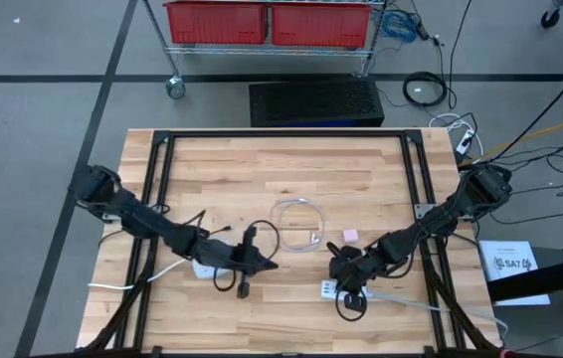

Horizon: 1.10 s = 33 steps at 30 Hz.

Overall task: Insert USB
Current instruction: Insert the pink charger adapter into the right white outlet extension

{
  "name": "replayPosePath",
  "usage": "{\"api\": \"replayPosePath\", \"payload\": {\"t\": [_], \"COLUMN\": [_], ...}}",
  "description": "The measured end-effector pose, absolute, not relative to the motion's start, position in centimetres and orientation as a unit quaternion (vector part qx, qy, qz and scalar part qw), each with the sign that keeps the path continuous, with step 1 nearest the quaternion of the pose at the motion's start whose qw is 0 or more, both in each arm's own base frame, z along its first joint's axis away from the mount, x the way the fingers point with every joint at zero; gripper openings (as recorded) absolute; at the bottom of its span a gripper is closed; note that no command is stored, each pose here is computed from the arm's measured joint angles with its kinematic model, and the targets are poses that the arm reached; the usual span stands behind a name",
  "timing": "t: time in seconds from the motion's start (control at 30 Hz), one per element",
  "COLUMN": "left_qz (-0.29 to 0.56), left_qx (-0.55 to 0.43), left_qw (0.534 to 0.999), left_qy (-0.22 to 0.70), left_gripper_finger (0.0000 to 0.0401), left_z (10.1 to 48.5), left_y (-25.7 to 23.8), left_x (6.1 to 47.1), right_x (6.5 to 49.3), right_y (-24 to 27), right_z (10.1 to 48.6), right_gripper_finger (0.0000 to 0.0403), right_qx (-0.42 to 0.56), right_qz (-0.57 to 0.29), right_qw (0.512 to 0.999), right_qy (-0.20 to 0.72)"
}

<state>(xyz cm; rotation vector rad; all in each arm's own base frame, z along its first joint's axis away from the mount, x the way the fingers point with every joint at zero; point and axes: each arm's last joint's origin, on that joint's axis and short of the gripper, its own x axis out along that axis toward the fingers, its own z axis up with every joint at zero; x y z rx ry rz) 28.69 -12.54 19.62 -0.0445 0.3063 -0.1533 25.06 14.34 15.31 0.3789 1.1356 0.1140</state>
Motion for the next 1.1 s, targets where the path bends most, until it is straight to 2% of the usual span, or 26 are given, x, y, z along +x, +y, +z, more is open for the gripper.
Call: {"api": "replayPosePath", "payload": {"t": [0.4,0.53,0.63,1.1], "left_qz": [-0.113,-0.116,-0.116,-0.078], "left_qx": [0.020,0.008,0.001,-0.008], "left_qw": [0.975,0.982,0.985,0.985], "left_qy": [0.192,0.151,0.128,0.155], "left_gripper_finger": [0.0006,0.0006,0.0006,0.0006], "left_z": [15.7,15.3,15.2,11.4], "left_y": [-15.1,-15.8,-16.2,-16.4], "left_x": [36.3,38.0,39.1,42.3], "right_x": [25.1,25.1,25.1,25.5], "right_y": [14.2,14.2,14.2,14.4], "right_z": [15.3,15.3,15.3,15.5], "right_gripper_finger": [0.0000,0.0000,0.0000,0.0000], "right_qx": [0.164,0.163,0.159,0.164], "right_qz": [0.042,0.043,0.040,0.046], "right_qw": [0.835,0.835,0.837,0.847], "right_qy": [0.524,0.524,0.522,0.504]}}
